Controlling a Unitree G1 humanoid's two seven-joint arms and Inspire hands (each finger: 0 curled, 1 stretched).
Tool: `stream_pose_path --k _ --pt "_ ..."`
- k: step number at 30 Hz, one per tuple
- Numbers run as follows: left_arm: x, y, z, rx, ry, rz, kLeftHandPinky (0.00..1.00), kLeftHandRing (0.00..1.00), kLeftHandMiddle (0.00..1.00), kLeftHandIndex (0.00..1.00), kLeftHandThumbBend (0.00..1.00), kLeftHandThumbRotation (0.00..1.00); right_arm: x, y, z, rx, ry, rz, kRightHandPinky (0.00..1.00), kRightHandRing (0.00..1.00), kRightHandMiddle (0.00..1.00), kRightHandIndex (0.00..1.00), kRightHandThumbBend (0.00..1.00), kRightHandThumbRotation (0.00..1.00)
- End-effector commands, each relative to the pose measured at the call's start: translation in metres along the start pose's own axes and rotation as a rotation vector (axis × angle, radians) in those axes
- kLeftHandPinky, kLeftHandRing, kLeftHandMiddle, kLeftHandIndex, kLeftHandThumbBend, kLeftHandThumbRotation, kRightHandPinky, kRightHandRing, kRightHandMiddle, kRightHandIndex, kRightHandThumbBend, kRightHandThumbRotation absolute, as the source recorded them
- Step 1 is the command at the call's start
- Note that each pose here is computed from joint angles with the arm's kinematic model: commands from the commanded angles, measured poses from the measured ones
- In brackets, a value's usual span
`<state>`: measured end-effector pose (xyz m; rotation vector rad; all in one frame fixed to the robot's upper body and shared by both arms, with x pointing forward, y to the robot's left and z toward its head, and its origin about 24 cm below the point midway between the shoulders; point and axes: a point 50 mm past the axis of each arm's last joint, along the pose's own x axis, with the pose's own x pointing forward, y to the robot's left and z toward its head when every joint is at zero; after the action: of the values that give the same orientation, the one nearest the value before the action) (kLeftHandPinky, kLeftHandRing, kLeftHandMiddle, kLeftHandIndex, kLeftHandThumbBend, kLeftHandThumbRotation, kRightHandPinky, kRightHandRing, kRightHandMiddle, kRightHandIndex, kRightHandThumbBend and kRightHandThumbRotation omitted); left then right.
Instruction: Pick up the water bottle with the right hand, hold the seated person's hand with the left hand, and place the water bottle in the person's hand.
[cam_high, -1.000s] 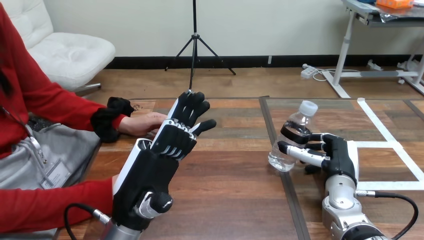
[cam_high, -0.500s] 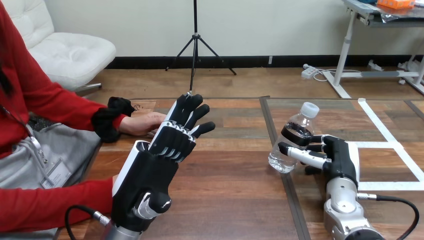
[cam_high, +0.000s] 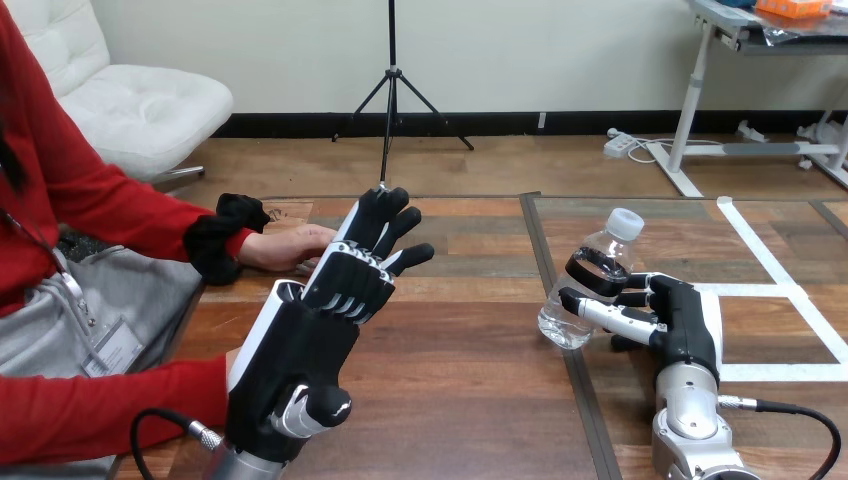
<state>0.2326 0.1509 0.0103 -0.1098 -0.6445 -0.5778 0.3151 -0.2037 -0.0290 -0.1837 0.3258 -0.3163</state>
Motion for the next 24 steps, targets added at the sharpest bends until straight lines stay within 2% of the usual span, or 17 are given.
stream_pose_path --k 1,13,24 --pt "0.0232 -0.0060 -0.0013 -0.012 -0.055 -0.021 0.88 0.98 1.00 0.99 0.98 0.77 0.0031 -0.0028 0.0123 0.020 -0.073 0.004 0.34 0.39 0.49 0.47 0.84 0.00" --pt "0.0242 -0.0062 -0.0016 0.016 -0.032 -0.017 0.89 0.98 1.00 1.00 1.00 0.77 0.0011 -0.0057 0.0155 -0.017 -0.150 0.014 0.34 0.40 0.49 0.46 0.85 0.00" --pt "0.0241 -0.0067 -0.0020 0.046 -0.009 -0.009 0.88 0.97 1.00 1.00 1.00 0.77 -0.0012 -0.0097 0.0200 -0.011 -0.232 0.033 0.32 0.38 0.47 0.44 0.86 0.00"
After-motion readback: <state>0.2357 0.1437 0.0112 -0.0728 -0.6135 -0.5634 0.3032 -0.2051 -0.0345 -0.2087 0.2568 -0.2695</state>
